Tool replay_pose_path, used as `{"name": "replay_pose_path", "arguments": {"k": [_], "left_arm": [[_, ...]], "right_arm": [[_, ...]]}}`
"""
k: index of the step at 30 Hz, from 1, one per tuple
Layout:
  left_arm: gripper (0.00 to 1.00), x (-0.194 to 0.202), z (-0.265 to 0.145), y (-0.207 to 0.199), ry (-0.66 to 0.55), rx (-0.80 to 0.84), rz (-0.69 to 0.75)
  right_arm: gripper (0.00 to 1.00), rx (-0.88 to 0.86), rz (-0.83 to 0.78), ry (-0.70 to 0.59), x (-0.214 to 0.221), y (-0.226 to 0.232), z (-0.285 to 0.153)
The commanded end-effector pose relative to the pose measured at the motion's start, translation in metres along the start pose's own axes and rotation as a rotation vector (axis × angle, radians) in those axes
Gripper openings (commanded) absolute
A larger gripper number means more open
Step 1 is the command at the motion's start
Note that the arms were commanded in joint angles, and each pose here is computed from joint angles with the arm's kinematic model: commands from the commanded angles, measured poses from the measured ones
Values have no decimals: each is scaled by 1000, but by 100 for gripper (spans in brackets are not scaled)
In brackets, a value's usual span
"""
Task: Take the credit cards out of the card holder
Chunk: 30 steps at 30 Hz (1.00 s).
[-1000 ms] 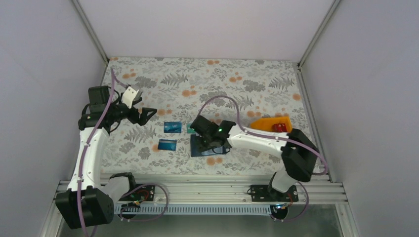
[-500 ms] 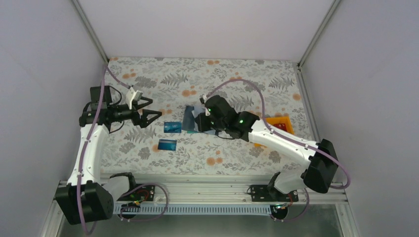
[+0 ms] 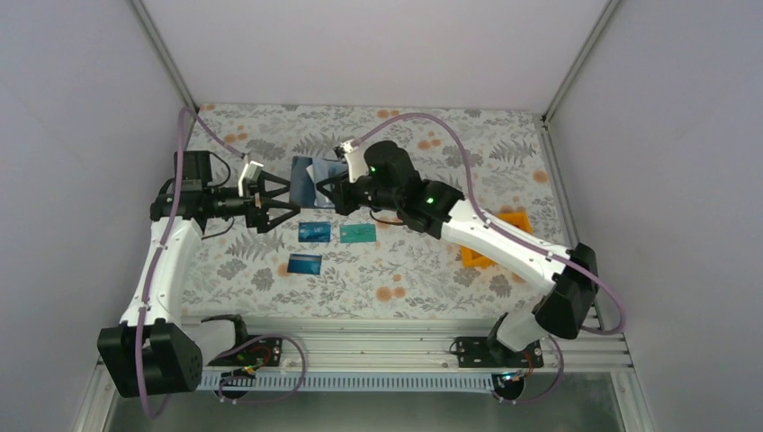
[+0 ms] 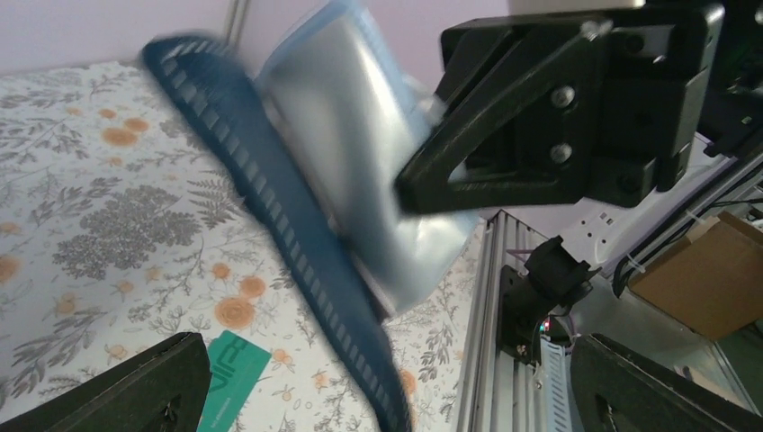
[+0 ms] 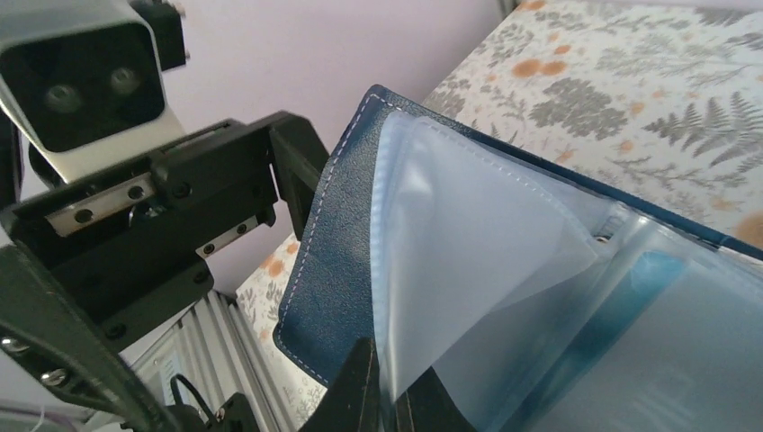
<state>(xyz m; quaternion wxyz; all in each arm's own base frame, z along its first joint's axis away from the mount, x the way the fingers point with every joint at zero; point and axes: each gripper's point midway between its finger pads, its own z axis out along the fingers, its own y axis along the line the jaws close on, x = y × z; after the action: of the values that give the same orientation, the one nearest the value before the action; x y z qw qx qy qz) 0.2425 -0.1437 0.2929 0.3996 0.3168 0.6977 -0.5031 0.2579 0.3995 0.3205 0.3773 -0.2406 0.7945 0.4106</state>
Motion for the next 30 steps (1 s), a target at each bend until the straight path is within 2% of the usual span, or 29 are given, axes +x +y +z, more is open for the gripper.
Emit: {"name": "replay_pose_path", "arguments": {"k": [1,6,8,10,14,16,17,19,20,21,24,30], "left_arm": [[100,-4,2,-9,-19,54,37],[100,-2,4,-12,-15,67,58],[91,0,4,-13,-13,71,63],[74,2,4,-15,-15,81,73],[26,0,2,-25,-31,115,107],[9,-3,2,-31,-40,134,121],[3,-4,1,-32,-42,138,126],[3,-6,1,-34,-48,143,134],[2,-7,0,-35,-51,147,137],[2,-10,-1,-37,-54,146,154],[2,-19,-5,-39,-63,135,191],[2,-44,-18,-51,-113,137,273]], "right_arm": [[4,-139,-86,-11,-10,29,8],[4,-178,-110,14,-9,39,15],[4,-201,-125,17,-9,45,15],[4,-216,-138,12,-10,49,13],[4,-230,-146,7,-11,53,12],[4,-260,-160,18,-7,59,12],[4,-271,-170,20,-7,63,12],[7,-293,-193,26,-7,71,11],[13,-309,-202,30,-6,76,10],[23,-330,-211,31,-7,82,8],[41,-378,-238,24,-11,94,-1],[63,-422,-320,-54,-33,113,-39]]}}
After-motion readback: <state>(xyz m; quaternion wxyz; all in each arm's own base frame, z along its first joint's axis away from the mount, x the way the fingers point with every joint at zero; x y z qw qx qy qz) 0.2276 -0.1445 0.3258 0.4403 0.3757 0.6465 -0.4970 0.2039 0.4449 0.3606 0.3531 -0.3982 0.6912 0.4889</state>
